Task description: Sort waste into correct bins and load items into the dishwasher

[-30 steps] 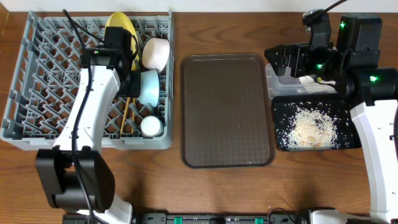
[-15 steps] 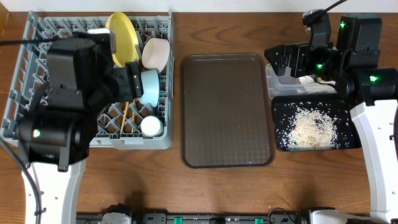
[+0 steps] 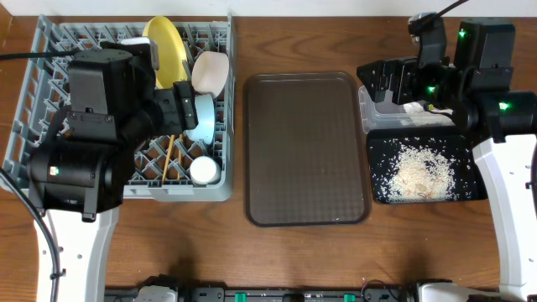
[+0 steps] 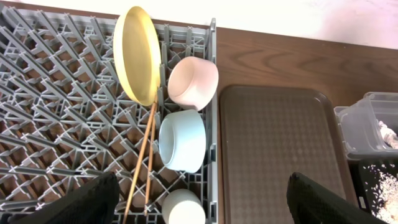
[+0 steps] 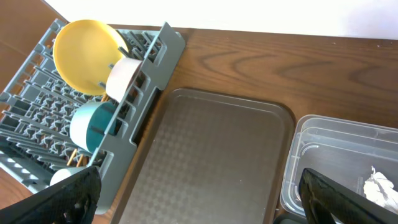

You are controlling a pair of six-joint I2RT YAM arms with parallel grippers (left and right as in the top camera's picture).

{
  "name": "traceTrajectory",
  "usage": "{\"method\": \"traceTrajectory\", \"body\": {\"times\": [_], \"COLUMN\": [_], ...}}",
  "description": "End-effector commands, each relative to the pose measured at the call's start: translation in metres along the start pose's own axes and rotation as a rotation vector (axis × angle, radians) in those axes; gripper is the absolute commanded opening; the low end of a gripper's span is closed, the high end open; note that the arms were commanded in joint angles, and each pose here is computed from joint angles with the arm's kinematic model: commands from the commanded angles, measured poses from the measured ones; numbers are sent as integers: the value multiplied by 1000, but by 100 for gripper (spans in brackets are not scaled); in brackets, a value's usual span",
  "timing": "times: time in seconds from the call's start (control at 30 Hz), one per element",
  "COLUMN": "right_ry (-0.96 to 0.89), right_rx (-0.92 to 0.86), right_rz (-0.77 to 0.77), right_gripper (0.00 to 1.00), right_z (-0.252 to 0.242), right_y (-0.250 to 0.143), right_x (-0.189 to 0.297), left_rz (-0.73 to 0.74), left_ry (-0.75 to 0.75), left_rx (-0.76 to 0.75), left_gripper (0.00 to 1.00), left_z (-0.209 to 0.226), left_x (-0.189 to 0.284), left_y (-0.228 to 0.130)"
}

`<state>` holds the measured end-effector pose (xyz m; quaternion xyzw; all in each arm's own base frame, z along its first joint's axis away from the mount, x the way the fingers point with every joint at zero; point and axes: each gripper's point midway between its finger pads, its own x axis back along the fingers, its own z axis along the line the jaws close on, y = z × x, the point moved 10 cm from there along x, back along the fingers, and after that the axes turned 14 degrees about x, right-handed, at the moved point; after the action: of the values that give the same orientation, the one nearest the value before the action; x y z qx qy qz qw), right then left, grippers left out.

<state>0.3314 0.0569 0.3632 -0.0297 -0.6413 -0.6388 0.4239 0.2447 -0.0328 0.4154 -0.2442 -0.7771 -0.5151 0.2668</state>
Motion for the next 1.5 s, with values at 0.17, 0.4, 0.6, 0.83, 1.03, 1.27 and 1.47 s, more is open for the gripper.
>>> {"method": "traceTrajectory", "body": {"times": [0.17,0.4,0.6,0.83,1.03,1.27,1.47], "right_ry": [-5,-43,-208,-294,-319,-340,-384], "right_rx": [-1,-16,-13,57,199,254,293], "right_rz": [-10,27,52,26,-69,-225,-356], "right_gripper": [99,99,99,99,99,99,99], "right_z": [-1,-4,-14,-8,2,17,20], "right_y": [3,-2,-4,-12,-48,-127,-196], "right_x": [2,2,6,28,35,38,27], "left_rz": [9,9,9,9,9,9,9], "left_ry": [-7,-7,-7,-7,-7,-7,-7], "left_rx": [11,11,11,11,11,11,11], "left_gripper": [92,93,93,93,93,93,93], "left_z": [0,0,0,0,0,0,0], "left_x": [-1,-1,-1,-1,-1,-1,-1], "left_y": [-1,-1,-1,-1,-1,-1,-1]}}
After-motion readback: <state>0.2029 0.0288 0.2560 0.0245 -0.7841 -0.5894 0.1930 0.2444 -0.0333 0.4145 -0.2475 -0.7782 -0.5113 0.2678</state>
